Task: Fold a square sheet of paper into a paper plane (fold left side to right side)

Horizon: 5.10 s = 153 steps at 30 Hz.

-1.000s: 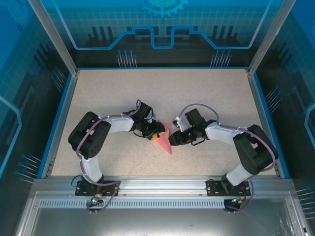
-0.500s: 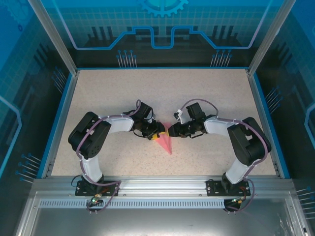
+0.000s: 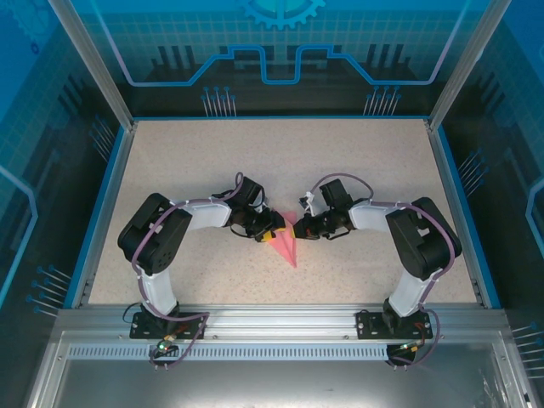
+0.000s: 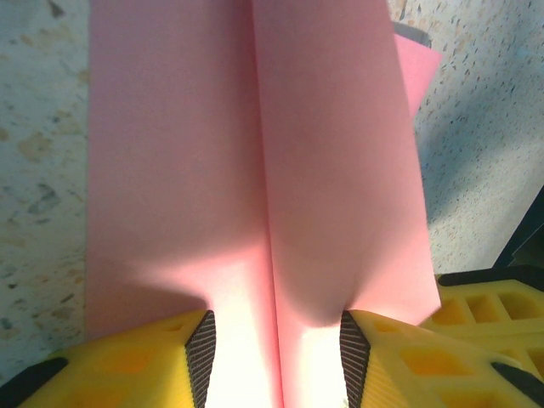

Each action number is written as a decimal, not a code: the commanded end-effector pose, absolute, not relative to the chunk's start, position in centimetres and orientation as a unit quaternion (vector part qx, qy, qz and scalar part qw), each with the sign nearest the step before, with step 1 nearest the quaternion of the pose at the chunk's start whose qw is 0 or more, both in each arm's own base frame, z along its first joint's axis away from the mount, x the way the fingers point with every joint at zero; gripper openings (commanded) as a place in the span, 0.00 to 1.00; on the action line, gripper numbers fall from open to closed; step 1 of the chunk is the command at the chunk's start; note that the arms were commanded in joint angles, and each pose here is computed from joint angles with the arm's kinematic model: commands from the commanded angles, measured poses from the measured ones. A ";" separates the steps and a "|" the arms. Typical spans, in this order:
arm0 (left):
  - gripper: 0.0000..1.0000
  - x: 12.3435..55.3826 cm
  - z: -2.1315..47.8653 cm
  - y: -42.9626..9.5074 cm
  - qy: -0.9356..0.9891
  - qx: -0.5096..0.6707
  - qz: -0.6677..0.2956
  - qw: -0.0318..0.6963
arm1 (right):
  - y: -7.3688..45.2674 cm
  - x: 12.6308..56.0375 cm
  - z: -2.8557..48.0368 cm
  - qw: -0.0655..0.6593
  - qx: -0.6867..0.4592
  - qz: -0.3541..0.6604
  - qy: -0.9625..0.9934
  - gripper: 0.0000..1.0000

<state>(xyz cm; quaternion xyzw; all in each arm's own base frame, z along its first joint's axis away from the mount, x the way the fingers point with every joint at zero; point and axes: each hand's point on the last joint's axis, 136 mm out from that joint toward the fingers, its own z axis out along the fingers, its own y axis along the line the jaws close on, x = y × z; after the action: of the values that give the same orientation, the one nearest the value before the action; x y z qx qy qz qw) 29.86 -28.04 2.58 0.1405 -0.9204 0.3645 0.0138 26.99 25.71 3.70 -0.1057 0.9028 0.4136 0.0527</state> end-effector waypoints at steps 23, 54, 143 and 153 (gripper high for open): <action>0.46 28.7 1.1 -27.3 -0.931 0.142 0.336 0.031 | 24.7 27.1 1.0 0.024 -0.094 0.370 0.924 0.00; 0.46 28.7 1.0 -27.3 -0.931 0.140 0.336 0.030 | 26.1 26.4 3.3 0.031 -0.116 0.385 0.915 0.00; 0.46 28.5 0.6 -27.1 -0.933 0.140 0.331 0.032 | 25.6 26.8 1.8 0.020 -0.119 0.328 0.937 0.00; 0.46 28.6 0.7 -27.1 -0.932 0.139 0.332 0.032 | 25.6 26.7 1.6 0.016 -0.120 0.327 0.937 0.00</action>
<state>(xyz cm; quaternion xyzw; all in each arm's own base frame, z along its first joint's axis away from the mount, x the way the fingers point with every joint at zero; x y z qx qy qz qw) 29.80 -28.01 2.55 0.1376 -0.9213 0.3635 0.0138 27.03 25.27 1.35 -0.1078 0.9373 0.3308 0.0203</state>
